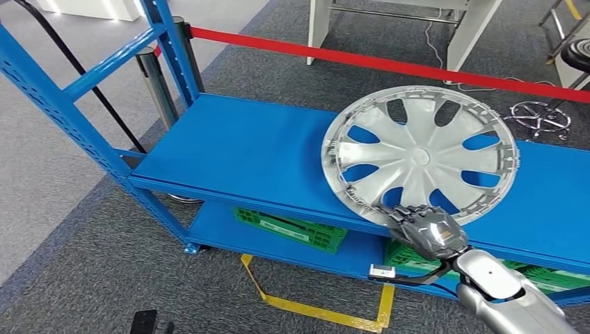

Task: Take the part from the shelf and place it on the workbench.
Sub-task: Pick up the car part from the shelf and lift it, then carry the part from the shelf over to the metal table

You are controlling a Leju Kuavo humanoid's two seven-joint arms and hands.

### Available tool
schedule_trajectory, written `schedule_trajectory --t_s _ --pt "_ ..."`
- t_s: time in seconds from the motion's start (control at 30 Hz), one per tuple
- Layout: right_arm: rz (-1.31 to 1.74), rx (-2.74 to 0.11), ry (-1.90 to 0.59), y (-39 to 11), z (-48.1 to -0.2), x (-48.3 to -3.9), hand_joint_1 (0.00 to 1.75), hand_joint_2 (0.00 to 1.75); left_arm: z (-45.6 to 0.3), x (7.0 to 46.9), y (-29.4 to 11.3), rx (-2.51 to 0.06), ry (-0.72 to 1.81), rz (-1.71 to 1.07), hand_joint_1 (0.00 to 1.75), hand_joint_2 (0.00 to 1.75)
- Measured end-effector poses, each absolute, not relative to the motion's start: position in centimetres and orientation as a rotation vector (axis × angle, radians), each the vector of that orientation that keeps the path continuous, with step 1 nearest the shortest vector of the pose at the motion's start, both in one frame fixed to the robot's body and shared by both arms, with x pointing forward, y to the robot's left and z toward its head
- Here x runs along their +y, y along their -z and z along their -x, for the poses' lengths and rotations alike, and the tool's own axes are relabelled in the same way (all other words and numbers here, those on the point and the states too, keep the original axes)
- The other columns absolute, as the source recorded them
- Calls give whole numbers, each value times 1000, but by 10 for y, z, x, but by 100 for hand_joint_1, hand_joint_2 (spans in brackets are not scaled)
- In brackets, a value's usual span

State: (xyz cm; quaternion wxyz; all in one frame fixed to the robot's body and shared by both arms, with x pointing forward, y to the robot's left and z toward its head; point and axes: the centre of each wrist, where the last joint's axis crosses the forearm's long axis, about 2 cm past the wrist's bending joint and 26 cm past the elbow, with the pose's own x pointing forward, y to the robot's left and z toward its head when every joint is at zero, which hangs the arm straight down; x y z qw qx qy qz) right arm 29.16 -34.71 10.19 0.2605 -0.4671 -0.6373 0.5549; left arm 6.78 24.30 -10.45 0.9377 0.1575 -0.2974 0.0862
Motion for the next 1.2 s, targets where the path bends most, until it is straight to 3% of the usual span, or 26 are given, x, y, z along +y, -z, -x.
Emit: schedule_trajectory --t_s 0.73,1.2 --pt "1028 -2088 -1258 -102 -236 -270 175 175 -69 241 104 -562 -209 -325 0 175" --pt "970 -2102 -1198 -96 -211 -258 175 175 -69 242 104 -535 -297 -290 0 175"
